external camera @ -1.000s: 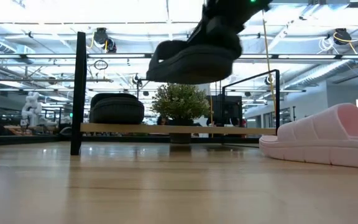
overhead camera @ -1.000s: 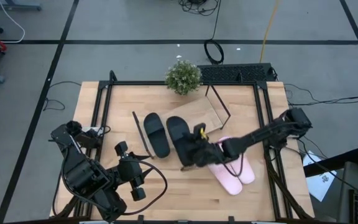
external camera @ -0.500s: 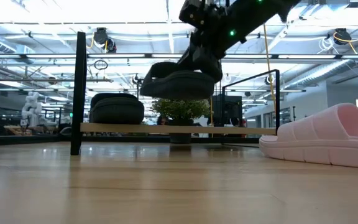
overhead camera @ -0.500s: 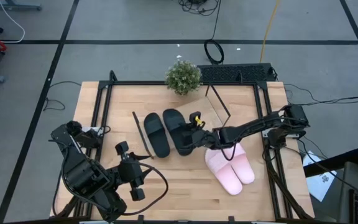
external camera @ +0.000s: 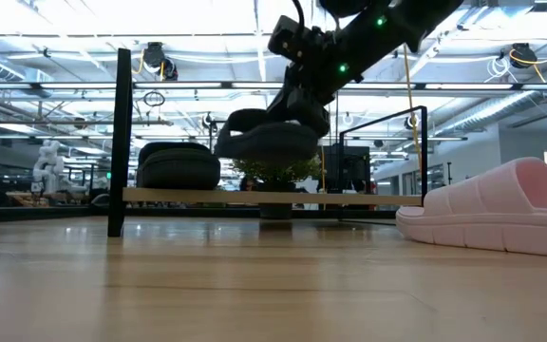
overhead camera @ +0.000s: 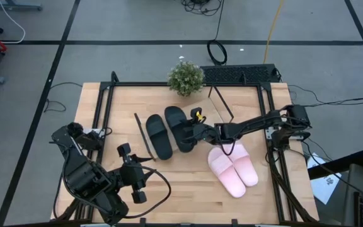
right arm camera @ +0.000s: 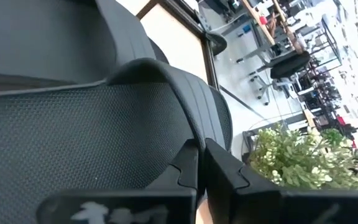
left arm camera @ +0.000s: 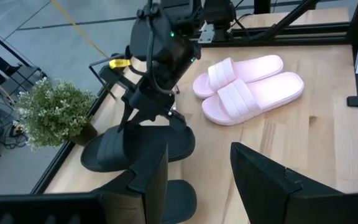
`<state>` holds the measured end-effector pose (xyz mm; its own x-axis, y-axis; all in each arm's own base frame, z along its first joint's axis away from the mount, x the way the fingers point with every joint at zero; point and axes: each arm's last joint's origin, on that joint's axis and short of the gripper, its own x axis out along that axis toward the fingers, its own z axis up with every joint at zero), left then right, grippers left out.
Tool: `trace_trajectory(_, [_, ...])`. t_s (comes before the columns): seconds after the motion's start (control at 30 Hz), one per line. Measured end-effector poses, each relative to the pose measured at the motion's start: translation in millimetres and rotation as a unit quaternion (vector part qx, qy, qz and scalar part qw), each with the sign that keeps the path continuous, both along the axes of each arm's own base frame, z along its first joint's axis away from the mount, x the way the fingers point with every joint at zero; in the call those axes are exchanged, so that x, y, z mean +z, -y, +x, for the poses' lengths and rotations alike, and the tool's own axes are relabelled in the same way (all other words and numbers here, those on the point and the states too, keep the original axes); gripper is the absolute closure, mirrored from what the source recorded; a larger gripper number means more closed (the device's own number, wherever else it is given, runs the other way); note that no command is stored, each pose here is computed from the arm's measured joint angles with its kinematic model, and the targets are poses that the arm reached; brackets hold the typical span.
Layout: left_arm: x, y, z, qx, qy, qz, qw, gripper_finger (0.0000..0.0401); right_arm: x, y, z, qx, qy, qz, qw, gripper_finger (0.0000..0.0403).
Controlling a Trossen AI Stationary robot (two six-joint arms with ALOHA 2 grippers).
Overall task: Pick and place slides into the shelf
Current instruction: Put the right pair black slides on the shelf
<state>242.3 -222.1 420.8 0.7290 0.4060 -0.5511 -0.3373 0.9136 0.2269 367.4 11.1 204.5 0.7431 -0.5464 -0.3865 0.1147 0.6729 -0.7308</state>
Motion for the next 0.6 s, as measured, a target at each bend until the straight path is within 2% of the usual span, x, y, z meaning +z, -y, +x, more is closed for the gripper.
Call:
trace_trajectory(0.2, [0,0,0,-0.003,-0.002,0.006,1.0,0.0226,-16,-1,8,0.014,-0.008,-0.006,1.0,0.0402])
trace_trajectory(0.6, [0,0,0,-0.003,-0.002,0.006,1.0,0.0226,-21,-1,12,0.016,-0.001,-0.009,1.0,0.0402])
